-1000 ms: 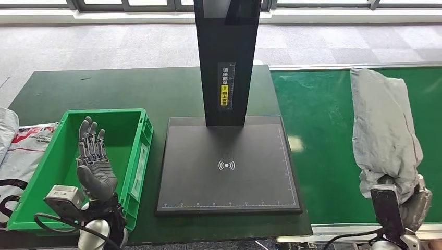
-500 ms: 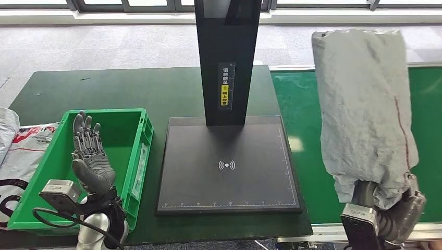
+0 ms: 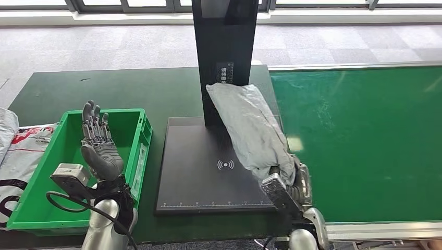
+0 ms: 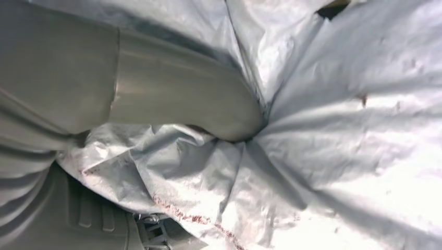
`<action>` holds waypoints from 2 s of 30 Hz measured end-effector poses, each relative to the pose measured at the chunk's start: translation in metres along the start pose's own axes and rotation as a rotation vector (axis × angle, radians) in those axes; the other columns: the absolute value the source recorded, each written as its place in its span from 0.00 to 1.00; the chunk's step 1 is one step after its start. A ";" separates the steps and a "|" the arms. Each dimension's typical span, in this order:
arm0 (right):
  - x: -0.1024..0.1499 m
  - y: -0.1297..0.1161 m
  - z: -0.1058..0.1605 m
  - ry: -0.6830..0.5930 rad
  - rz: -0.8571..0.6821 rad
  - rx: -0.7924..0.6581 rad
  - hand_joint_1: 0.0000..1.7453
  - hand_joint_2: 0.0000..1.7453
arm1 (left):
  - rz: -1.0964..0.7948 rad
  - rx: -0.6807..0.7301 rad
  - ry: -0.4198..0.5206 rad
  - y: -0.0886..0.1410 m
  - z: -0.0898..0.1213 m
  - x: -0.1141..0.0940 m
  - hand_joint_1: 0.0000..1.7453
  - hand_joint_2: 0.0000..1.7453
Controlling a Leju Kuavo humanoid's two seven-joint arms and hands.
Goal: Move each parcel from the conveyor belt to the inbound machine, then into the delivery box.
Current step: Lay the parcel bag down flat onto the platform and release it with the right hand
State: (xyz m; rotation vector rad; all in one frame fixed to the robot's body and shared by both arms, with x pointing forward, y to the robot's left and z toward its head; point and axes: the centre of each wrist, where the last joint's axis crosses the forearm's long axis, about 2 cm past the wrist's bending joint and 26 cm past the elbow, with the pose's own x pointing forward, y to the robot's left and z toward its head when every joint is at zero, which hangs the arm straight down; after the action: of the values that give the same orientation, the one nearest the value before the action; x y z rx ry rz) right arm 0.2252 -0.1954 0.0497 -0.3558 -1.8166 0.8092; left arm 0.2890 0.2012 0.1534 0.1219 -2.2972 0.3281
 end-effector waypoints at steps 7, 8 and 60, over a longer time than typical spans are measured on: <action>0.006 0.060 -0.009 -0.008 -0.094 0.241 1.00 1.00 | 0.017 0.016 0.020 -0.003 0.002 -0.002 0.00 0.00; 0.007 0.063 -0.009 -0.007 -0.095 0.257 1.00 1.00 | 0.017 0.016 0.022 -0.003 0.002 -0.002 0.00 0.00; 0.122 -0.050 0.039 -0.477 0.196 -0.653 0.00 1.00 | -0.533 -0.691 -0.129 -0.063 0.020 -0.023 0.00 1.00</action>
State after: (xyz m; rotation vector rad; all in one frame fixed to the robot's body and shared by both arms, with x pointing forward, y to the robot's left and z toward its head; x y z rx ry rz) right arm 0.1486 -0.1737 0.1623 -0.8227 -2.5115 0.4239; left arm 0.3027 0.1347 0.1355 0.3949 -2.2667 -0.7550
